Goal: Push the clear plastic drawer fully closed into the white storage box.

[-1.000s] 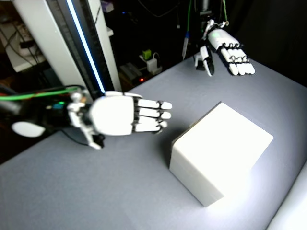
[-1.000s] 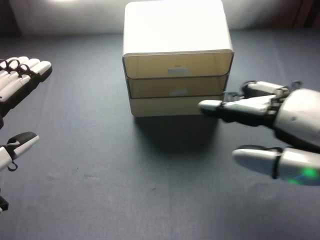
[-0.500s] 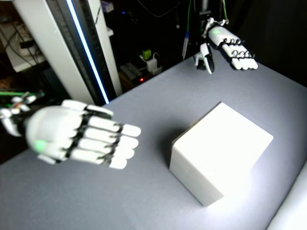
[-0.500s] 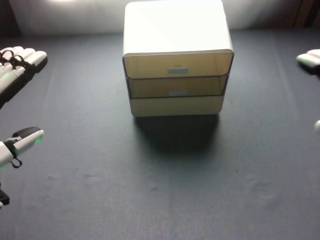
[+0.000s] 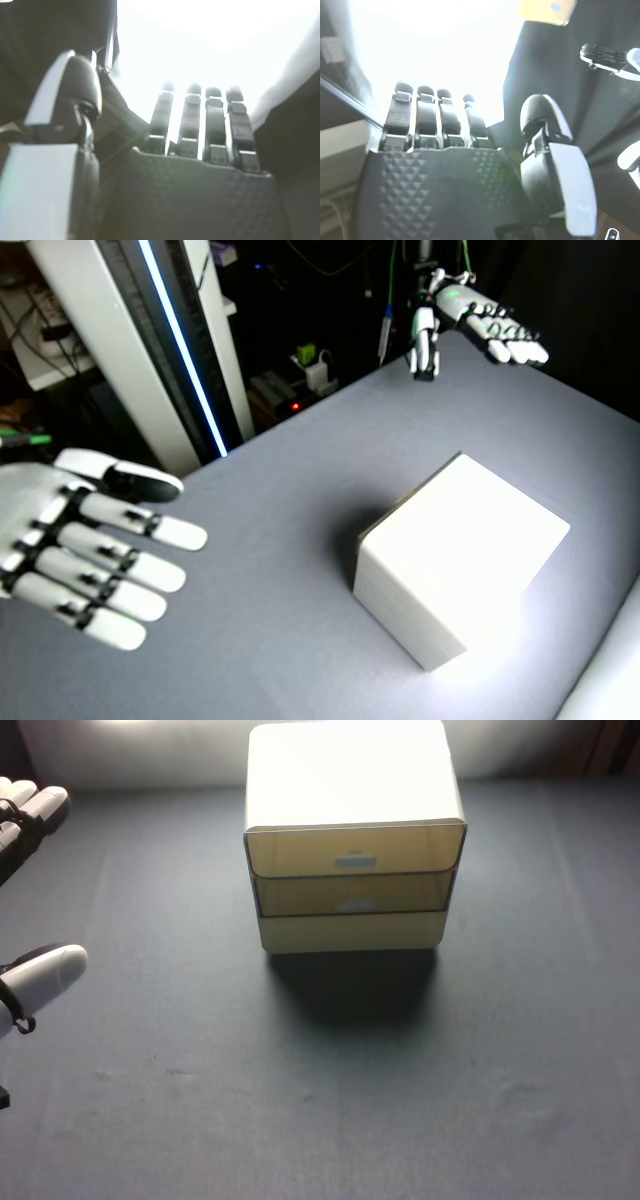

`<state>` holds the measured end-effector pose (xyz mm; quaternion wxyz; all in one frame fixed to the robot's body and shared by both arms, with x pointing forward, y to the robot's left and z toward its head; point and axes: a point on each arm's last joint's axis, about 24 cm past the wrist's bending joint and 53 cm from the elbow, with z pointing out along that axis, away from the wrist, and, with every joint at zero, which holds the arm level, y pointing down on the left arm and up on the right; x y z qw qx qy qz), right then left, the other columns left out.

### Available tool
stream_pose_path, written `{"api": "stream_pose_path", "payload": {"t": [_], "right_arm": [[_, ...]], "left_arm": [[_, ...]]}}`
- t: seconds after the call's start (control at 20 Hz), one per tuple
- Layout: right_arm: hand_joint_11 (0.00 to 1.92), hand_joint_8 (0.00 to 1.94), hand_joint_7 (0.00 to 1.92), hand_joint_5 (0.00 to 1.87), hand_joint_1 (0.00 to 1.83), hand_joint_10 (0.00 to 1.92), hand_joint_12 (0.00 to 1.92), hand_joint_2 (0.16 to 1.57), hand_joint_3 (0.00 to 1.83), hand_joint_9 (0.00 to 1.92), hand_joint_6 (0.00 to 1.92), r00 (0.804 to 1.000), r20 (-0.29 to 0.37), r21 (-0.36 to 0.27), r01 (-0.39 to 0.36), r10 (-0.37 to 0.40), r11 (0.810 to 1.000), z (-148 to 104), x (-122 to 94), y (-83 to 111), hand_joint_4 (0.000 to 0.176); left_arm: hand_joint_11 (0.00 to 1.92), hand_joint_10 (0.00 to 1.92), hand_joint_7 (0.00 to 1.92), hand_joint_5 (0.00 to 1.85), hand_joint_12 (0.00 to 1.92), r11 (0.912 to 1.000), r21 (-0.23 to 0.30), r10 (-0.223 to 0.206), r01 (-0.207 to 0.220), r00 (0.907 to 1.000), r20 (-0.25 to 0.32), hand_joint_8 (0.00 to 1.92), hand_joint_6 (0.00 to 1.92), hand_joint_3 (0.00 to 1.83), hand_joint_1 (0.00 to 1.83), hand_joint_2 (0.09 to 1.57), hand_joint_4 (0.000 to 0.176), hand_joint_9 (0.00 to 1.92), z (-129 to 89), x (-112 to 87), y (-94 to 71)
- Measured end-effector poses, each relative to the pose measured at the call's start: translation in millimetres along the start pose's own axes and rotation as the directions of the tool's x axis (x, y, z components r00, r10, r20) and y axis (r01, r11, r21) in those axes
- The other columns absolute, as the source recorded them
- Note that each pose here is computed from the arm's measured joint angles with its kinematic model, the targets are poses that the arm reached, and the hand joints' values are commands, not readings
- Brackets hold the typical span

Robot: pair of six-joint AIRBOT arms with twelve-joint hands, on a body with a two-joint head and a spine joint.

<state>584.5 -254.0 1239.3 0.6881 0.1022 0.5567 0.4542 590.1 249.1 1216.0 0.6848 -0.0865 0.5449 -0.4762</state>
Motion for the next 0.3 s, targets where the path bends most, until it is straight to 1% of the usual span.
{"api": "stream_pose_path", "payload": {"t": [0.05,0.1,0.15,0.2,0.25,0.3], "right_arm": [[0.0,0.0,0.0,0.0,0.29,0.0,0.0,1.37,0.01,0.0,0.0,1.0,0.015,-0.015,0.009,-0.008,1.0,0.4,-6.2,4.0,0.023],[0.0,0.0,0.0,0.0,0.24,0.0,0.0,1.38,0.01,0.0,0.0,1.0,0.025,-0.026,0.014,-0.013,1.0,0.4,-10.7,7.9,0.0],[0.0,0.0,0.0,0.0,0.44,0.03,0.0,1.39,0.0,0.07,0.0,0.999,0.032,-0.033,0.014,-0.013,0.999,0.1,-13.4,11.6,0.0],[0.02,0.0,0.0,0.0,0.46,0.05,0.01,1.39,0.0,0.13,0.0,0.999,0.042,-0.06,0.018,-0.016,0.998,0.0,-16.9,18.1,0.0],[0.0,0.0,0.0,0.0,0.53,0.05,0.38,1.33,0.04,0.21,0.0,0.998,0.054,-0.079,0.021,-0.017,0.997,-0.4,-20.3,22.7,0.008],[0.0,0.0,0.0,0.0,0.51,0.03,0.43,1.32,0.02,0.19,0.0,0.998,0.053,-0.083,0.026,-0.022,0.996,-0.1,-21.9,23.9,0.025]], "left_arm": [[0.0,0.0,0.0,0.0,0.0,1.0,0.008,-0.004,0.004,1.0,-0.004,0.0,0.0,0.02,0.22,1.36,0.103,0.0,1.0,1.0,-2.2],[0.0,0.0,0.0,0.0,0.0,0.9998,0.019,-0.005,0.005,1.0,-0.004,0.0,0.0,0.01,0.31,1.37,0.086,0.0,3.0,1.0,-4.6],[0.0,0.0,0.0,0.0,0.0,0.9996,0.028,-0.006,0.006,1.0,0.002,0.0,0.0,0.01,0.34,1.37,0.056,0.0,5.3,-0.5,-7.2],[0.0,0.0,0.0,0.0,0.0,0.9991,0.041,-0.011,0.01,0.9999,0.013,0.0,0.0,0.01,0.44,1.38,0.065,0.0,7.2,-3.3,-10.4],[0.0,0.0,0.0,0.0,0.0,0.9978,0.064,-0.016,0.015,0.9997,0.018,0.0,0.0,0.01,0.66,1.4,0.054,0.0,11.9,-5.7,-15.0],[0.0,0.0,0.0,0.0,0.0,0.9959,0.088,-0.023,0.021,0.9994,0.025,0.0,0.0,0.0,0.76,1.37,0.081,0.0,15.6,-8.3,-20.4]]}}
